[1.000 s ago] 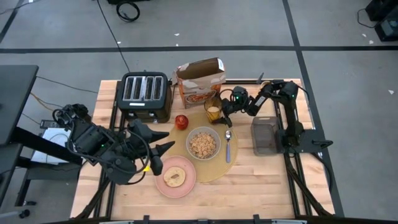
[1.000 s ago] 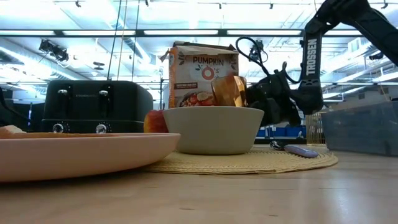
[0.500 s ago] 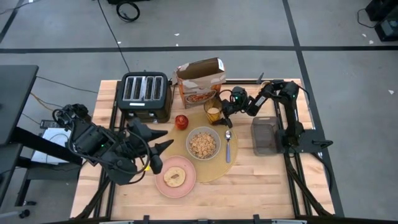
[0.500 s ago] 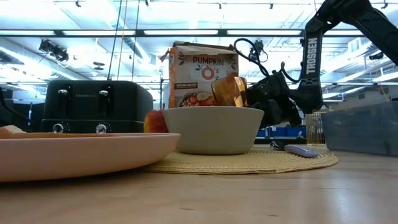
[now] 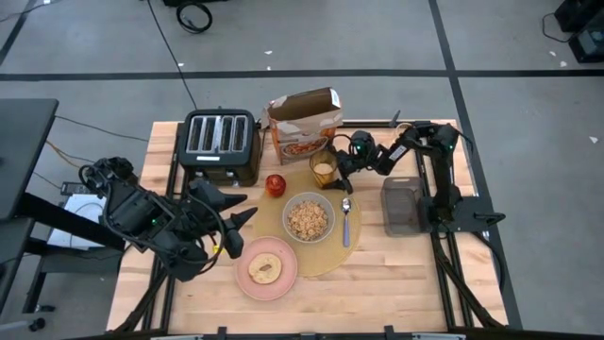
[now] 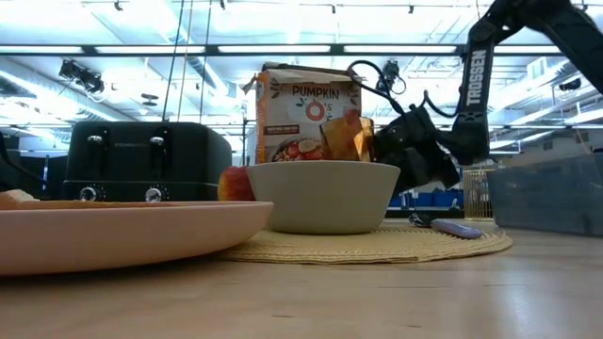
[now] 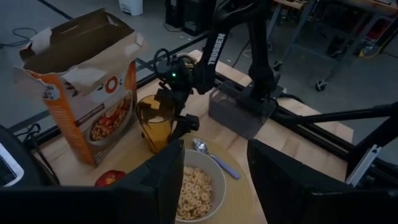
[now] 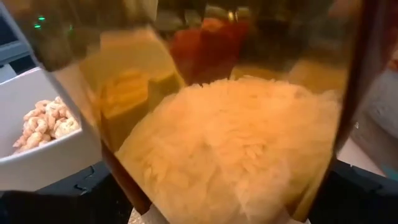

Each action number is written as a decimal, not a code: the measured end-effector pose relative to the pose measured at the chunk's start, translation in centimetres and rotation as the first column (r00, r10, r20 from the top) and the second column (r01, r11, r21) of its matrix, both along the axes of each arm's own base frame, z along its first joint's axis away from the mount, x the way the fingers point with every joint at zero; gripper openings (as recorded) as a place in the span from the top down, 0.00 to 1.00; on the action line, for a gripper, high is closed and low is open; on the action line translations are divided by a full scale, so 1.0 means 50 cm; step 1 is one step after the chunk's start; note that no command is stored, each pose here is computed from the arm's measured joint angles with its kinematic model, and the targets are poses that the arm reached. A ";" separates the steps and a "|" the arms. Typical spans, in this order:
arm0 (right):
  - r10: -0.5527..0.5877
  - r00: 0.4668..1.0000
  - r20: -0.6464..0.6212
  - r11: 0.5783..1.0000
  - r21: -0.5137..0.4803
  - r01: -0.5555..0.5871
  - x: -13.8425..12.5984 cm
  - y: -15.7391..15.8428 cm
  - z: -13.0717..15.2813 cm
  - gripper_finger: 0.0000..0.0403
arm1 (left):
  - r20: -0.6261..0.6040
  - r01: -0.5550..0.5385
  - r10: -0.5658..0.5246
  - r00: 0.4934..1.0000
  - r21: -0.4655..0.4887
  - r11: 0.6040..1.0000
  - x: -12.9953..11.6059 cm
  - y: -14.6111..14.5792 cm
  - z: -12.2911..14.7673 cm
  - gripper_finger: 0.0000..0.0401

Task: Arrange a breakfast setting
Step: Put the orange cup on the brown table mat to the top right of the gray bowl, then return to Home Position

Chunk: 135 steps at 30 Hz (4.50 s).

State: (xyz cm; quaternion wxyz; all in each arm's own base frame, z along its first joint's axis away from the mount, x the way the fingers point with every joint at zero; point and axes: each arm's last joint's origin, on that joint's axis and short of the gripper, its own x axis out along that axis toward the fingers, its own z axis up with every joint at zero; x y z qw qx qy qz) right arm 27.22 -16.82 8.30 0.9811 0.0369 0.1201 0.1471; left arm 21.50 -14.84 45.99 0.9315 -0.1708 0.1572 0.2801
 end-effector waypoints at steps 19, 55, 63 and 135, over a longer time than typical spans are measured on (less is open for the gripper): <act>-0.089 0.971 -0.220 0.994 -0.075 0.074 -0.027 0.011 0.034 0.05 | -0.007 0.000 0.000 1.000 0.006 1.000 -0.008 0.007 0.003 0.53; -0.234 0.966 -0.105 0.972 -0.042 0.231 -0.167 0.219 0.430 0.23 | -0.091 0.099 -0.102 0.991 -0.034 0.994 -0.083 0.015 -0.134 0.73; -0.027 0.976 0.215 0.995 0.098 0.006 -0.136 0.327 0.501 0.50 | 0.008 0.369 -0.370 0.929 0.021 0.929 -0.031 0.066 -0.205 0.90; -0.301 0.861 0.411 0.952 0.186 0.244 -0.346 0.344 0.212 0.58 | 0.322 0.230 -0.439 0.839 0.521 0.822 -0.252 0.307 -0.510 0.89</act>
